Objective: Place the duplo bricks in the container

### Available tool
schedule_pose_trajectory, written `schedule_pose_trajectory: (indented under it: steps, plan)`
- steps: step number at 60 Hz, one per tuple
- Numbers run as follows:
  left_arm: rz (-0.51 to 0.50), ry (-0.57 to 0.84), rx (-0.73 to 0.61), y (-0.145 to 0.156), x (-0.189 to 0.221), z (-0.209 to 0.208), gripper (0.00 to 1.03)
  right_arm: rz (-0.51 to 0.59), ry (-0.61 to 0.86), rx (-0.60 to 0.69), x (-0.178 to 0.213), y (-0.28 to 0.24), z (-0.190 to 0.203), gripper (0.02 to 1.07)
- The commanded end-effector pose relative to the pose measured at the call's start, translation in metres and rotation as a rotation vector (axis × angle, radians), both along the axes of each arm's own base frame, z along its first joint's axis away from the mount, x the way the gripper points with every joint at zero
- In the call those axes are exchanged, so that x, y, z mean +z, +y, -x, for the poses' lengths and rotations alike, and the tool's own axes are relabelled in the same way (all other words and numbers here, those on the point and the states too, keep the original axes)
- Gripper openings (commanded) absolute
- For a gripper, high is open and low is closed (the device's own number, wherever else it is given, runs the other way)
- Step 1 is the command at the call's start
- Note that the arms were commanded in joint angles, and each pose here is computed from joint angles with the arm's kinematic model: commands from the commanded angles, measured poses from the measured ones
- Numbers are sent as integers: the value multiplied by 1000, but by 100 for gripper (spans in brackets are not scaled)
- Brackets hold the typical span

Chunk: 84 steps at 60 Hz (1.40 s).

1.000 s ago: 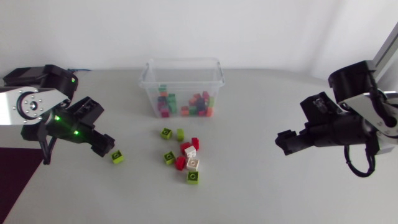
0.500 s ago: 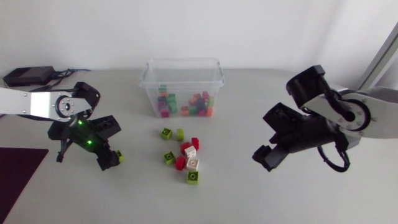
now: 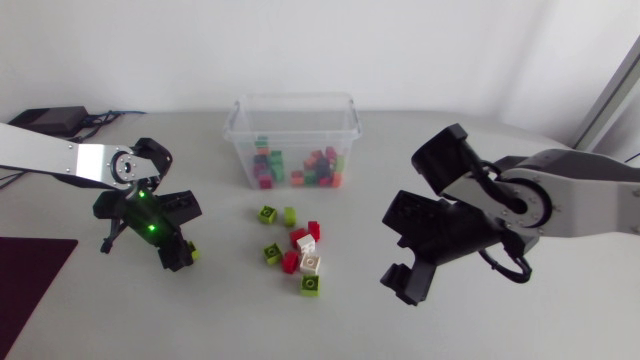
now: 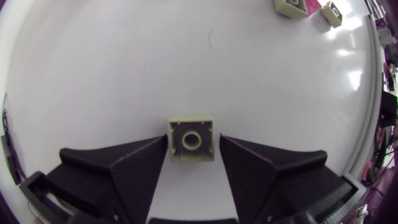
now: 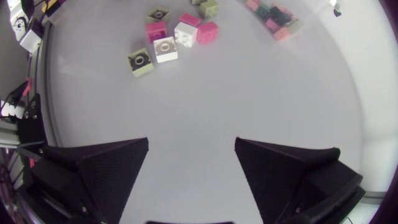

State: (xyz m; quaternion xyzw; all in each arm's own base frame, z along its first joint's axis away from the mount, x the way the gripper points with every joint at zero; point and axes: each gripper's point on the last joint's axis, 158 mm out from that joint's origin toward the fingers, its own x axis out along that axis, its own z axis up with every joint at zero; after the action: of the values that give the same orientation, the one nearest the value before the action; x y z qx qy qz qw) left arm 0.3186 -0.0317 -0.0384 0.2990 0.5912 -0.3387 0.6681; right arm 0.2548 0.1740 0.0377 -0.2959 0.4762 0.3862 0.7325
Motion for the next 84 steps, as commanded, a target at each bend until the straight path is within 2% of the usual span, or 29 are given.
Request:
schedule_pose_trajectory:
  steps: [1, 6, 8, 19, 29, 37, 51, 58, 64, 84]
  plan:
    - [10, 32, -21, 1, -2, -2, 41, 23, 24, 75, -6, 8, 7, 102]
    - [8, 44, -28, 1, -3, -2, 37, 26, 26, 110, -11, 16, 9, 102]
    - [7, 48, -34, 2, -2, -1, 32, 11, 33, 126, -11, 23, 11, 102]
    - [21, 56, -68, 0, 15, 1, 32, 1, 61, 208, -20, 47, 17, 102]
    - [97, -21, -97, -19, 56, -6, 31, 31, 65, 313, -32, 67, 22, 102]
    - [142, -81, -104, -32, 79, -18, 31, 48, 83, 344, -43, 74, 19, 102]
    - [315, -187, -110, -66, 145, -41, 31, 85, 124, 400, -58, 90, 11, 102]
    - [352, -214, -117, -76, 157, -50, 31, 102, 145, 416, -61, 96, 11, 101]
    - [359, -218, -120, -83, 160, -57, 31, 114, 148, 427, -64, 101, 10, 97]
    - [395, -235, -114, -91, 168, -78, 31, 176, 165, 435, -71, 109, 8, 95]
